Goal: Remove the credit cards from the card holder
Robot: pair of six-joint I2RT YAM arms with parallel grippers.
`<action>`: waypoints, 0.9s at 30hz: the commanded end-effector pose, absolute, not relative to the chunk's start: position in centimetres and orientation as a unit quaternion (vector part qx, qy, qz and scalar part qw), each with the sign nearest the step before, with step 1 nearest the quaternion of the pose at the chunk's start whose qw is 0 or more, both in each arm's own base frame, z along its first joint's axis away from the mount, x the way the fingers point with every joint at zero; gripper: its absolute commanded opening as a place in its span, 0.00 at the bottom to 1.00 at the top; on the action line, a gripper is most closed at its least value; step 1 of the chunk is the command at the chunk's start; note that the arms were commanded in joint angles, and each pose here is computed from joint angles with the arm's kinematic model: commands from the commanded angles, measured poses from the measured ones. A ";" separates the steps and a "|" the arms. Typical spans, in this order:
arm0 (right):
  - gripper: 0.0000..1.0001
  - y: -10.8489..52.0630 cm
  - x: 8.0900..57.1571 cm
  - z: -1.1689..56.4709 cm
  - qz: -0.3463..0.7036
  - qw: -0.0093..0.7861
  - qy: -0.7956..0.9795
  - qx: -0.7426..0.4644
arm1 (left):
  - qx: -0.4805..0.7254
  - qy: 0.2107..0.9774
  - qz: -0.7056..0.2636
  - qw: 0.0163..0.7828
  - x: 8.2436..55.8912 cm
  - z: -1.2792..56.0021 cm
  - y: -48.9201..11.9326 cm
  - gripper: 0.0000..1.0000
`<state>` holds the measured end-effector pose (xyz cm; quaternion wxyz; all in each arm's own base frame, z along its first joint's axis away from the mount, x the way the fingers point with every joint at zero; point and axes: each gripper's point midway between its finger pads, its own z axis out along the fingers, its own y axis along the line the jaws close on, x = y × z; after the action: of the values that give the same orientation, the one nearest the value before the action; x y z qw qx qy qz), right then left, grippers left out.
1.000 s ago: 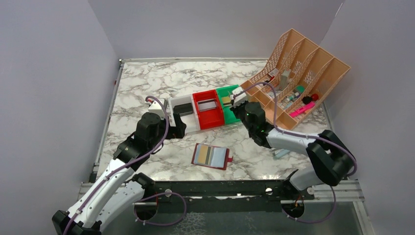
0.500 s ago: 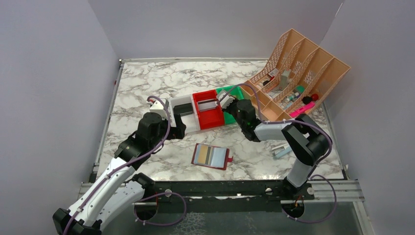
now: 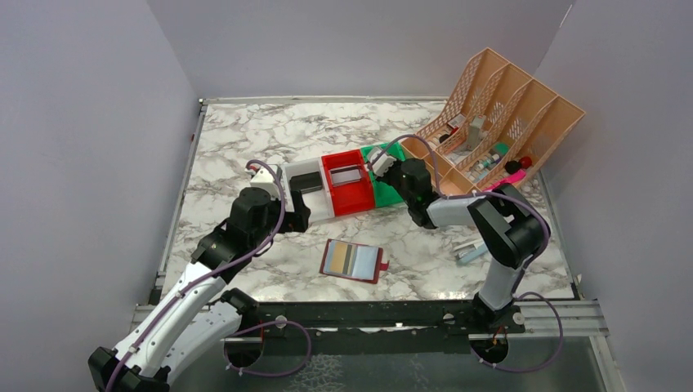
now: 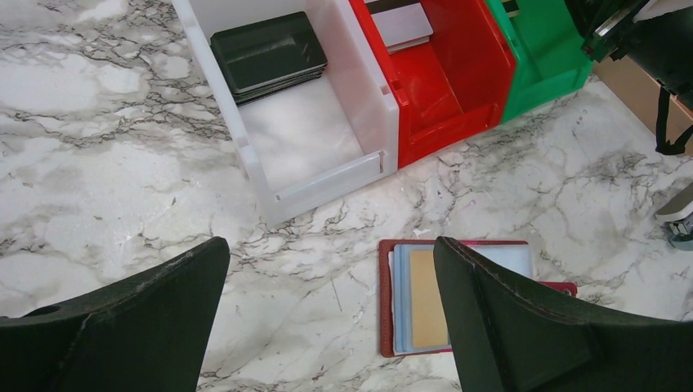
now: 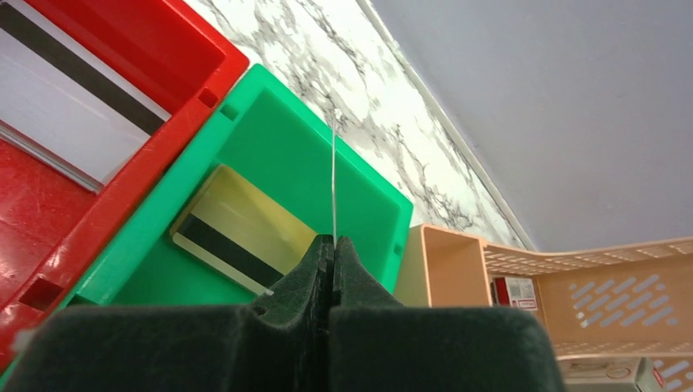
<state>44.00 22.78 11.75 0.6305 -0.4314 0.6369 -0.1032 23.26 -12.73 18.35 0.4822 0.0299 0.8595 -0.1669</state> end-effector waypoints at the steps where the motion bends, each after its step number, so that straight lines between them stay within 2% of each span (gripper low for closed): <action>1: 0.01 24.0 44.4 10.6 -0.072 0.619 0.641 -0.447 | 0.025 0.859 -0.152 0.487 23.6 18.6 -12.1 0.99; 20: 0.01 22.2 45.8 7.8 -0.133 0.585 0.641 -0.479 | 0.024 0.866 -0.145 0.478 23.6 18.0 -12.1 0.99; 27: 0.15 22.6 44.7 6.9 -0.111 0.572 0.638 -0.503 | 0.024 0.870 -0.138 0.473 23.7 17.7 -12.0 0.99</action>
<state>45.12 22.51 7.51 0.5819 -0.4848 0.6417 -0.1207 23.24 -12.47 17.09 0.4630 0.0300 0.8730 -0.1501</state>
